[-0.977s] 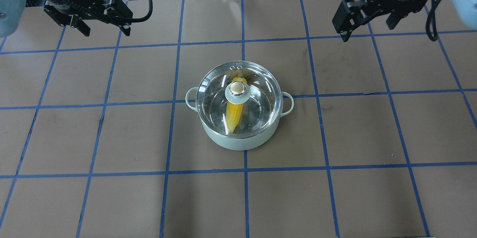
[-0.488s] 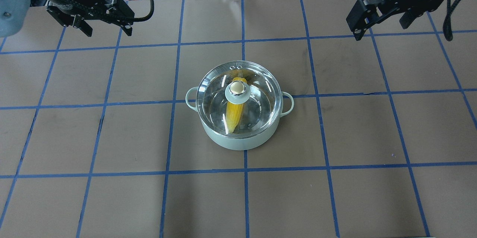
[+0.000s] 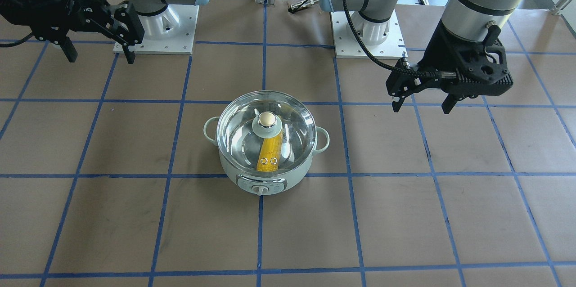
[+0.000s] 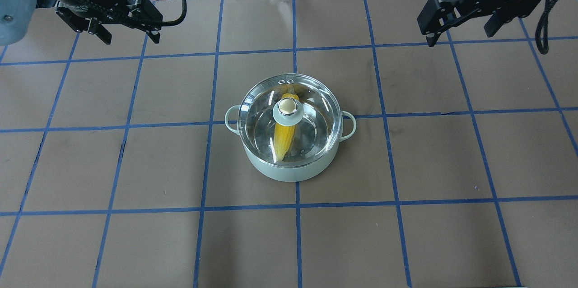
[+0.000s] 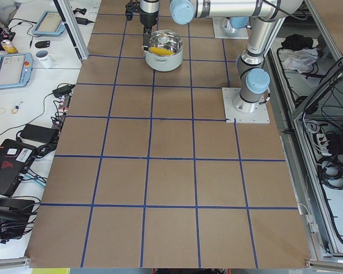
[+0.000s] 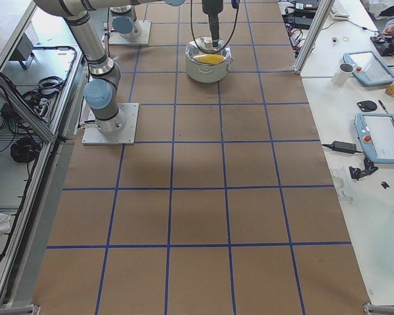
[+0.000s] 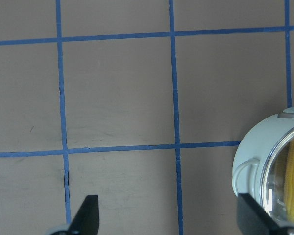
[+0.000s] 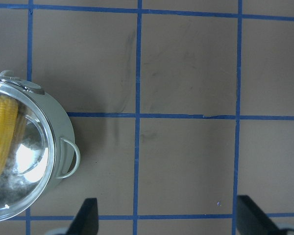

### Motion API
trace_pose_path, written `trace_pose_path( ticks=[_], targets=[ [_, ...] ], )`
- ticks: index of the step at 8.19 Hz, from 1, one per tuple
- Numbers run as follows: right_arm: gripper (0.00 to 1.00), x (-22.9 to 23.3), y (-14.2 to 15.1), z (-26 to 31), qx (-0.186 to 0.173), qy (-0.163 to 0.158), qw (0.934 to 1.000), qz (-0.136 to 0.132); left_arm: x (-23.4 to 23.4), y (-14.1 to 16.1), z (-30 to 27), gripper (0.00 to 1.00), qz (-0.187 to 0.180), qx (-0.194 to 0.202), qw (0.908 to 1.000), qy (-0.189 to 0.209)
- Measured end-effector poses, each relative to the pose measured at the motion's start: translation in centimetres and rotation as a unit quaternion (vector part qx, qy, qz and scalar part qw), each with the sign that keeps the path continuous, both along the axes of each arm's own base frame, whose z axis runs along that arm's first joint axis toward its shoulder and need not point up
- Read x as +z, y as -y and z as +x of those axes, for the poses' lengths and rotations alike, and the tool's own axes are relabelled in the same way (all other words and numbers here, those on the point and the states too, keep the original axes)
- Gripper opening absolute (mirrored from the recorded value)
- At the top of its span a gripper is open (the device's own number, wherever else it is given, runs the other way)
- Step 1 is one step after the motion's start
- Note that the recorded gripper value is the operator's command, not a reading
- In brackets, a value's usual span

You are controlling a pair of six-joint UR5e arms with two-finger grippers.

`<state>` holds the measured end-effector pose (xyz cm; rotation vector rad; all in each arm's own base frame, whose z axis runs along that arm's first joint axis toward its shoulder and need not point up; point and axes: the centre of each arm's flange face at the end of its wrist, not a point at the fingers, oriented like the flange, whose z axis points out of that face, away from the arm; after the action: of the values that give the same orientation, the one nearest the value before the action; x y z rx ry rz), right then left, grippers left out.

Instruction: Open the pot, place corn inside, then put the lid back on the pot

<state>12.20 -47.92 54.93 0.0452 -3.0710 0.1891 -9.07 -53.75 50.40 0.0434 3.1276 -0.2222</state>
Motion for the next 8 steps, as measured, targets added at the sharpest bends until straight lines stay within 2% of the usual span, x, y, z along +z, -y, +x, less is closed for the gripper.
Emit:
trace_pose_path(
  ticks=[3,8],
  targets=[
    [1.0,-0.1,-0.2,1.2,-0.013,0.002,0.9999,-0.001,-1.0,-0.2,0.0,1.0,0.01,-0.001,1.0,-0.001],
    [1.0,-0.2,-0.1,1.3,-0.009,0.0,1.0,0.0,-1.6,-0.4,0.0,1.0,0.015,-0.001,0.9999,-0.001]
  ],
)
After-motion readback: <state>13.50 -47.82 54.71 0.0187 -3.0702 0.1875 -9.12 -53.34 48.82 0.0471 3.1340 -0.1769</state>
